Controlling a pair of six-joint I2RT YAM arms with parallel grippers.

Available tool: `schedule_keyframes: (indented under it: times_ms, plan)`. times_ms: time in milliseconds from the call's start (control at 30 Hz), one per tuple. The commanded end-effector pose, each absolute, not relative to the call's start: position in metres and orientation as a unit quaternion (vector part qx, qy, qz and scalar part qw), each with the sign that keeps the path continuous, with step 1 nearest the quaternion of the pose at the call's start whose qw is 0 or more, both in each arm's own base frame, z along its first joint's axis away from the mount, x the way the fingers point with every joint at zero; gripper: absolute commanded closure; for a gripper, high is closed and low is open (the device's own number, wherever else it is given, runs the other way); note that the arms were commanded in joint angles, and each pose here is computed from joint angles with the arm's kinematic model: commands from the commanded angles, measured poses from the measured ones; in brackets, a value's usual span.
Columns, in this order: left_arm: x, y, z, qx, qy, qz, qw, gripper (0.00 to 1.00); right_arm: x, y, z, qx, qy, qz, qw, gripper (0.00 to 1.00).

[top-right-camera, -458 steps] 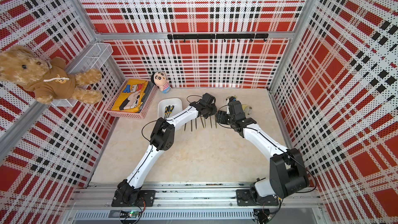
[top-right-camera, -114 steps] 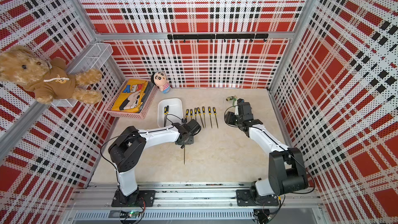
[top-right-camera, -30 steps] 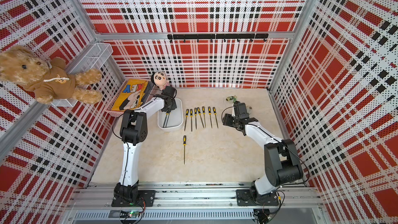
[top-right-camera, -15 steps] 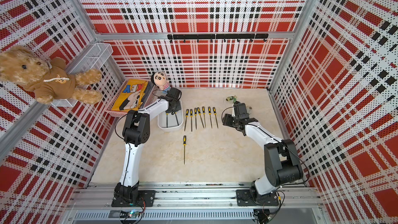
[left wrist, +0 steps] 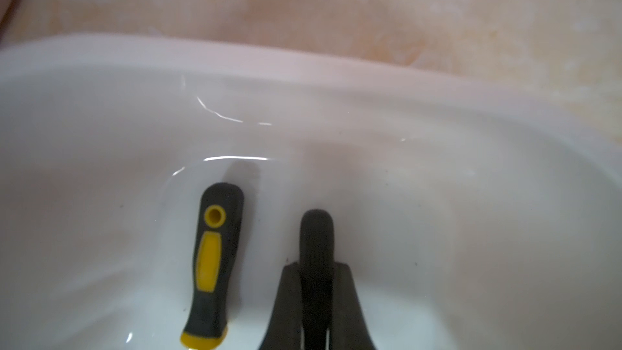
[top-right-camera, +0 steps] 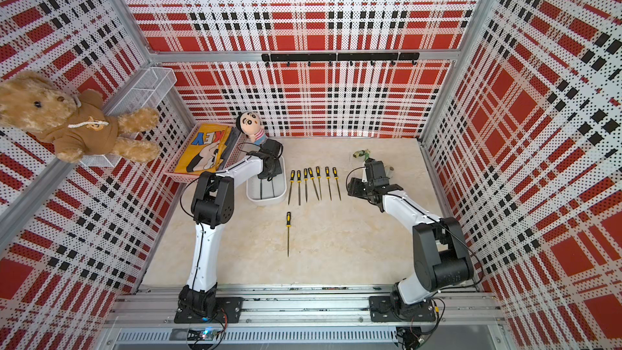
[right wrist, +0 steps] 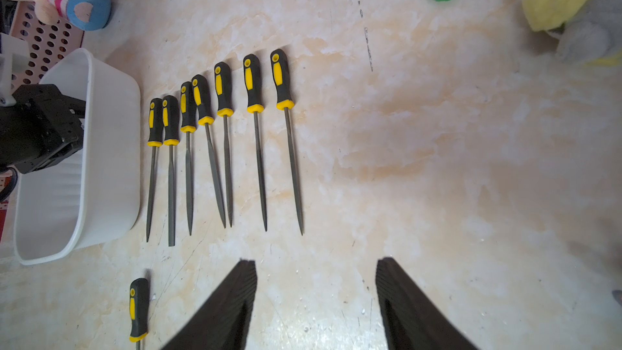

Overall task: Take the file tool out of the storage box
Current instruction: Pick up the file tool from the storage box.

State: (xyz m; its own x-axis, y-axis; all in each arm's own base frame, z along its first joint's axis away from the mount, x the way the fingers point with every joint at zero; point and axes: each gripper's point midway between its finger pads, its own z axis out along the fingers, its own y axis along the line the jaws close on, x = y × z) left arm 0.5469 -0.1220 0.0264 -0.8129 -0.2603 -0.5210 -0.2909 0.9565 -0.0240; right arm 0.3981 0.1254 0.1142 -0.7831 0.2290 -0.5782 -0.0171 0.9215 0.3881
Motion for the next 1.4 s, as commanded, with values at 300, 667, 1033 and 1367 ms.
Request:
schedule_keyframes:
  times_ms: [300,667,1033,1367]
  plan:
    - [0.540,-0.181,0.216,-0.042,0.889,-0.149,0.431,1.00,0.409,0.183,0.206,-0.028,0.886,0.266,0.379,0.31]
    - [0.412,-0.283,0.282,0.153,0.771,-0.365,0.498,1.00,0.411,0.250,0.313,-0.076,0.824,0.377,0.416,0.32]
    - [0.378,-0.291,0.305,0.155,0.737,-0.385,0.534,1.00,0.407,0.290,0.301,-0.061,0.826,0.416,0.376,0.36]
    - [0.372,-0.304,0.295,0.169,0.745,-0.382,0.520,1.00,0.398,0.309,0.306,-0.076,0.814,0.440,0.370,0.42]
